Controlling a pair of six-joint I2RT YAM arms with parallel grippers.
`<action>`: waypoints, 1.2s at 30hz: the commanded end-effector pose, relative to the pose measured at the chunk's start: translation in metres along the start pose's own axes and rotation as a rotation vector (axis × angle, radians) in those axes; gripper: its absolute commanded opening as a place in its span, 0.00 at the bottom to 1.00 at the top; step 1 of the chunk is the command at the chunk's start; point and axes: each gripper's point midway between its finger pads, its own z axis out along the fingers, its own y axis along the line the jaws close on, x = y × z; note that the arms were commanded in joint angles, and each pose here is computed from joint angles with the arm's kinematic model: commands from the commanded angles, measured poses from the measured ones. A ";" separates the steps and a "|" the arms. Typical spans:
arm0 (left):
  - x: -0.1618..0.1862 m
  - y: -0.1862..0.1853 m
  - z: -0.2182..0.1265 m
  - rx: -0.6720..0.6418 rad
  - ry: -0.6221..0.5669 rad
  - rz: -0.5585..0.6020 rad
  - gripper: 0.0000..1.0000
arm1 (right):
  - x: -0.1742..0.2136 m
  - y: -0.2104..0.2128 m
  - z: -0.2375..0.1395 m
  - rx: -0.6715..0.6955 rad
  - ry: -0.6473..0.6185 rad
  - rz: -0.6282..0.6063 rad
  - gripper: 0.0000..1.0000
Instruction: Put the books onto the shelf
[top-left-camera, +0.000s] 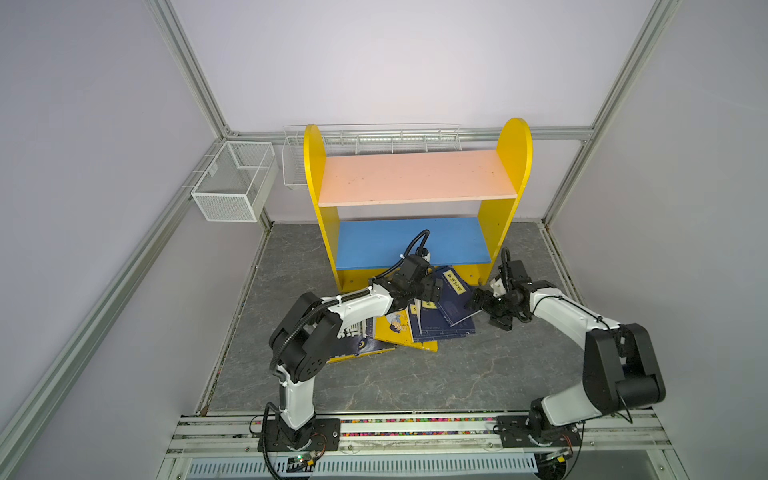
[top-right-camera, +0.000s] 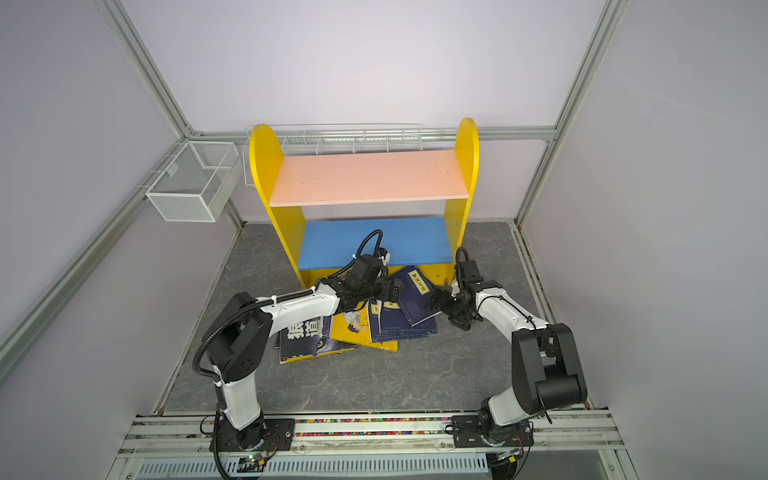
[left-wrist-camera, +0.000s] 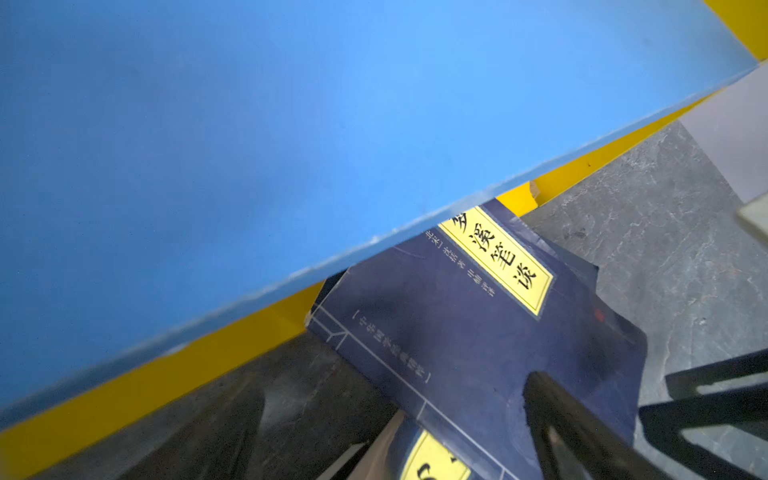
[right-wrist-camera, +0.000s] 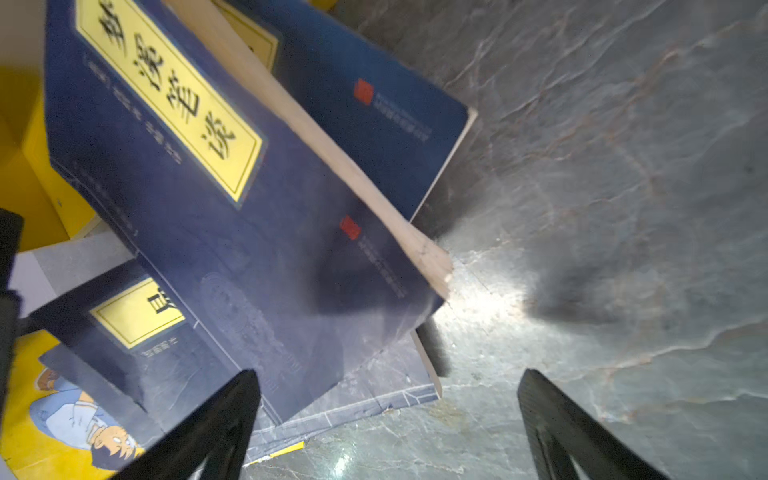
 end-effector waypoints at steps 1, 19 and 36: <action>-0.016 -0.022 0.005 0.016 -0.052 0.066 0.98 | 0.014 -0.011 0.001 0.003 0.037 0.005 1.00; 0.034 -0.050 0.035 0.086 0.128 0.202 0.95 | 0.009 -0.009 0.004 -0.017 0.030 0.043 0.99; 0.061 -0.124 0.024 0.326 0.249 0.288 0.87 | 0.003 -0.055 0.000 -0.035 0.019 0.281 0.99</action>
